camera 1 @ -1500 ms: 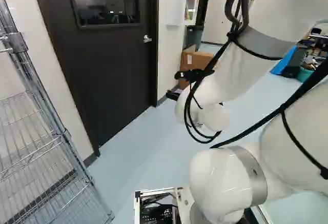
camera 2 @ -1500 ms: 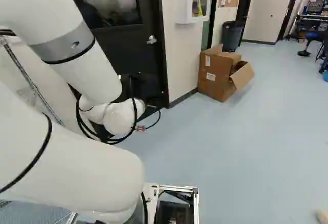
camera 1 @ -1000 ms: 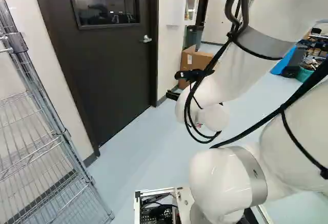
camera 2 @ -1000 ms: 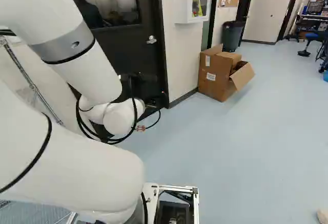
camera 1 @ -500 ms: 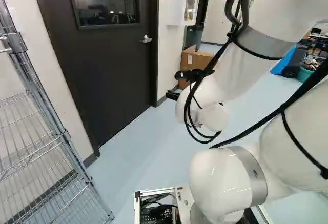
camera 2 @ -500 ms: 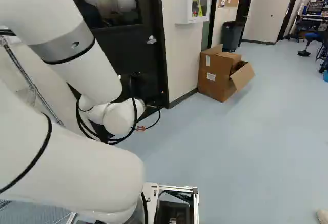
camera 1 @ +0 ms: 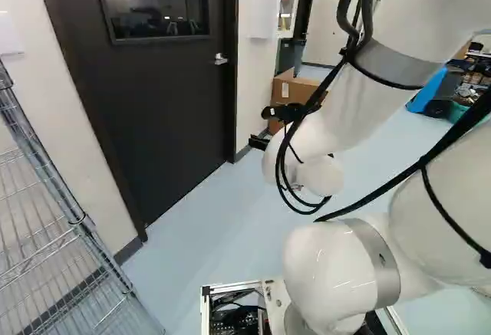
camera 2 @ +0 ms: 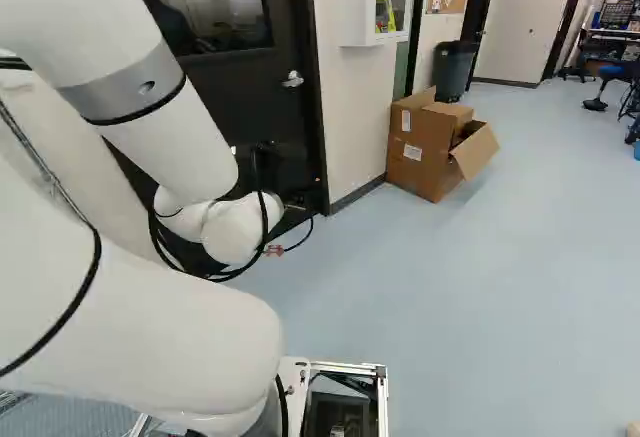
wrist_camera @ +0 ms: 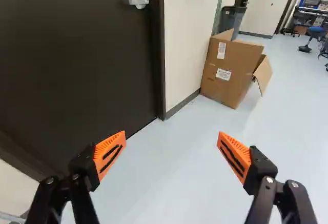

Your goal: Open the door and move inside

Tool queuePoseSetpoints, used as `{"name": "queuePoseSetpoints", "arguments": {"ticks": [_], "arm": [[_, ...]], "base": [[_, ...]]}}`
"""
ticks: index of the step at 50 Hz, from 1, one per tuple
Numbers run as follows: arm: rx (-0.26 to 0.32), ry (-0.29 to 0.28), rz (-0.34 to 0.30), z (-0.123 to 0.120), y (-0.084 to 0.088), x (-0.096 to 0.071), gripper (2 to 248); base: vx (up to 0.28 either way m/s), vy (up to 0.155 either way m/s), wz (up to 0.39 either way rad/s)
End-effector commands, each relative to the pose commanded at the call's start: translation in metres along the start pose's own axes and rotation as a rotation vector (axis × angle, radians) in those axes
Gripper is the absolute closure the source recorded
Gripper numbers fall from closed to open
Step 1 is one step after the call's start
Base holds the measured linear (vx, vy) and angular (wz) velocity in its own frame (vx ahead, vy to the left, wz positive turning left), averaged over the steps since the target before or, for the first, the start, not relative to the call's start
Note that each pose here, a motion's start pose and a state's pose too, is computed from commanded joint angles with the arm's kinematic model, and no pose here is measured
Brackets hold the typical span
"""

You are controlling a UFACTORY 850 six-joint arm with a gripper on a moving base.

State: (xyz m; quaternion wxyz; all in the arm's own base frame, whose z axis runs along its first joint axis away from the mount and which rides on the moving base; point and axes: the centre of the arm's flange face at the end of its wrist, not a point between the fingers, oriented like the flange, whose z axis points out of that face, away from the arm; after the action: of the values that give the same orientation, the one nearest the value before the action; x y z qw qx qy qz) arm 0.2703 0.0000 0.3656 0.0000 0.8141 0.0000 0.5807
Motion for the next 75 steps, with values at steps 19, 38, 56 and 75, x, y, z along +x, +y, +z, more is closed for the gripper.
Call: {"name": "queuePoseSetpoints", "arguments": {"ticks": [19,38,56,75], "arm": [[0.000,0.000,0.000,0.0000,0.0000,0.0000,3],[0.000,0.000,0.000,0.0000,0.0000,0.0000,3],[0.000,0.000,0.000,0.0000,0.0000,0.0000,3],[0.000,0.000,0.000,0.0000,0.0000,0.0000,3]], "base": [[0.143,0.002,0.000],[0.161,0.008,0.021],[0.181,0.035,0.156],[0.203,0.041,0.172]]}}
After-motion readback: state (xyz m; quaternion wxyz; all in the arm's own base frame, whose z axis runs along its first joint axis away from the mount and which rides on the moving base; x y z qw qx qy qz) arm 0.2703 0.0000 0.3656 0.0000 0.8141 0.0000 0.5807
